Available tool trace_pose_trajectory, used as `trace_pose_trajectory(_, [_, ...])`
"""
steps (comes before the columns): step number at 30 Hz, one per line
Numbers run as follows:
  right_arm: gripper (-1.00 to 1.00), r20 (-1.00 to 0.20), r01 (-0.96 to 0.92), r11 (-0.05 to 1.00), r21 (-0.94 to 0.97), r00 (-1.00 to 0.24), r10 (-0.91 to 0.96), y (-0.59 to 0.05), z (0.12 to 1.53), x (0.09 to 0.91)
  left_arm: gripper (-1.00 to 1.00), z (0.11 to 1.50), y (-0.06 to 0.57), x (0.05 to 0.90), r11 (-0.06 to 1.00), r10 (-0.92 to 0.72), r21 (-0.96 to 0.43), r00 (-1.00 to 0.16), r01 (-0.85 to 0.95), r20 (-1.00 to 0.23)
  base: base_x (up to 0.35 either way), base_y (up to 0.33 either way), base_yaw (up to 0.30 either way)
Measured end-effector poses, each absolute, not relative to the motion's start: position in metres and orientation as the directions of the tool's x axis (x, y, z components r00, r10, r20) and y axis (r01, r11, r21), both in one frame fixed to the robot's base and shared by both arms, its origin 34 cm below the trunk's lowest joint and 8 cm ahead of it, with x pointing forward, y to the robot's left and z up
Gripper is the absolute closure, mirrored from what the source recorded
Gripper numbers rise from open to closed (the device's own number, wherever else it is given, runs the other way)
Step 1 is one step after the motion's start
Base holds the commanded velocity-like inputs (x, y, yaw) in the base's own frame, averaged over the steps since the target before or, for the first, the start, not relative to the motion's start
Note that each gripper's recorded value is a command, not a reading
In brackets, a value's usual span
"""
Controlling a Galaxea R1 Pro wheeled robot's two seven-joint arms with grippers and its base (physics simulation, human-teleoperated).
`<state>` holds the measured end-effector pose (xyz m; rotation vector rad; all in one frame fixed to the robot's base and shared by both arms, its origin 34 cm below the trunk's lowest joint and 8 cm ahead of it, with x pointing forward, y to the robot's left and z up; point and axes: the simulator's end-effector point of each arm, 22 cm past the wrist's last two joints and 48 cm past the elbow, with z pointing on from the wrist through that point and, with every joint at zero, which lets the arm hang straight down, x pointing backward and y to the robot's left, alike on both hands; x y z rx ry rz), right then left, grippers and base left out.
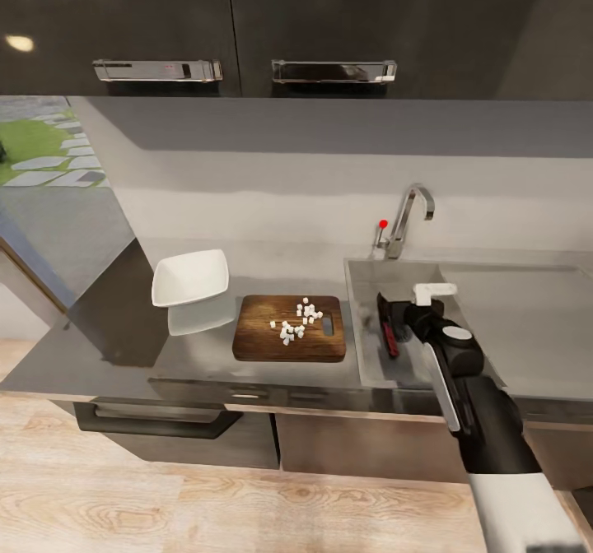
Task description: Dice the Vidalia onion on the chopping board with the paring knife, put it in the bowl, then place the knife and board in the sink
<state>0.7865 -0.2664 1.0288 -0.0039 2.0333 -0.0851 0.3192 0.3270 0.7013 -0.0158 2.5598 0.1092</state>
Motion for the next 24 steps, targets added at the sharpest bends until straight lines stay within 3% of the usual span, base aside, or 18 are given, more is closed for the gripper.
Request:
trace_pose_trajectory(7, [-1.0, -0.902, 0.027, 0.998, -0.054, -0.43, -0.037, -0.261, 1.035, 0.768, -1.0, 0.702, 0.328, 0.32, 0.996, 0.012, 0.076, -0.836, -0.035, -0.548, 0.0, 0.02, 0.0])
trace_pose_trajectory(18, [-1.0, -0.895, 0.029, 0.998, -0.055, -0.445, -0.036, -0.261, 1.028, 0.765, -1.0, 0.702, 0.328, 0.32, 0.996, 0.012, 0.076, -0.836, -0.036, -0.548, 0.0, 0.284, 0.0])
trace_pose_trajectory(24, [-1.0, -0.876, 0.032, 0.998, -0.059, -0.482, -0.037, -0.263, 1.009, 0.763, -1.0, 0.702, 0.328, 0.32, 0.996, 0.012, 0.076, -0.836, -0.036, -0.548, 0.006, 0.068, 0.0])
